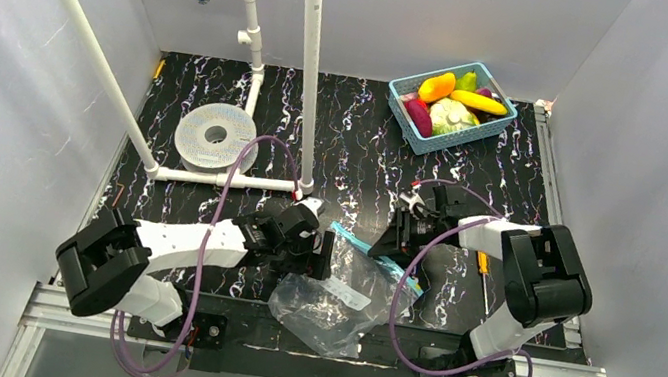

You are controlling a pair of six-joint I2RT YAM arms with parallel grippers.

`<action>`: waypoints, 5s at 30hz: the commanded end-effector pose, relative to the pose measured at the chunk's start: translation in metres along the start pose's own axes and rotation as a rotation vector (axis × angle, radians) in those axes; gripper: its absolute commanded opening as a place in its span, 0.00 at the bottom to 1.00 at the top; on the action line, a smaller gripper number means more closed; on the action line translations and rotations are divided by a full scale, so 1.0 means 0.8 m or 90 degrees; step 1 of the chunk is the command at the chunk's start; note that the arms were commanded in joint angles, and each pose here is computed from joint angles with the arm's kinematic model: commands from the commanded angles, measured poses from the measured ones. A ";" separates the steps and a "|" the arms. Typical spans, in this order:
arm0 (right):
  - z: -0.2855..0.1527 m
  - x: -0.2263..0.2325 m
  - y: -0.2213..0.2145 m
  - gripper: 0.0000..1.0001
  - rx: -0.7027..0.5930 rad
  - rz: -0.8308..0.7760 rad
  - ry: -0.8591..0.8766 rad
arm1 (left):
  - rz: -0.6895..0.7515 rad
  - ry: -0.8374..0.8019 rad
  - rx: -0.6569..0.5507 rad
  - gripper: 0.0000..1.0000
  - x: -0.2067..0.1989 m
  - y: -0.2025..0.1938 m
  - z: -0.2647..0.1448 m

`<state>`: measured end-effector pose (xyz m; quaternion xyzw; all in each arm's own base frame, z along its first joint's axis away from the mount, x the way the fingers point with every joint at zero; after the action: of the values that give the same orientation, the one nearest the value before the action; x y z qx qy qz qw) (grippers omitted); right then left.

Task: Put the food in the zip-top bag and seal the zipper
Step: Pick up the zipper food storage bag at the center of the board, then open the zipper of the food storage bag.

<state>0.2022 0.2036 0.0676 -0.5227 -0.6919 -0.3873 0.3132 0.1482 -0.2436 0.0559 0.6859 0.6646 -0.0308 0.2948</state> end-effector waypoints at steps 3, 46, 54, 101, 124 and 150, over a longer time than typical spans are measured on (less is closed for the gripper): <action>0.014 0.022 0.010 0.24 0.002 -0.016 0.065 | 0.001 0.058 0.006 0.84 0.029 -0.013 0.005; 0.008 0.262 0.007 0.01 -0.520 -0.367 -0.123 | -0.193 -0.046 -0.242 0.83 -0.079 0.125 -0.214; 0.015 0.279 0.000 0.01 -0.517 -0.424 -0.144 | -0.158 0.020 -0.223 0.77 -0.081 0.133 -0.185; 0.043 0.258 -0.016 0.76 -0.176 -0.427 -0.069 | -0.083 0.065 -0.199 0.00 -0.017 0.086 -0.174; 0.050 0.290 -0.010 0.01 -0.290 -0.373 -0.072 | -0.190 -0.016 -0.149 0.37 -0.018 0.050 -0.160; 0.059 0.199 -0.012 0.01 -0.167 -0.314 -0.147 | 0.015 0.100 -0.103 0.00 0.011 0.051 -0.225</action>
<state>0.1619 0.3062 0.1688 -0.4569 -0.7558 -0.4690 0.0090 0.1354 -0.1662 0.2244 0.6254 0.6928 0.0731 0.3514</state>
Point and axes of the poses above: each gripper's point midway between its finger pads, its own z axis out along the fingers, its own x axis along the line the jaws close on, y = z × x, the point moved 3 cm from there along -z, back along the fingers, and after that the axes turned 10 degrees about -z, right-handed, at the moved point
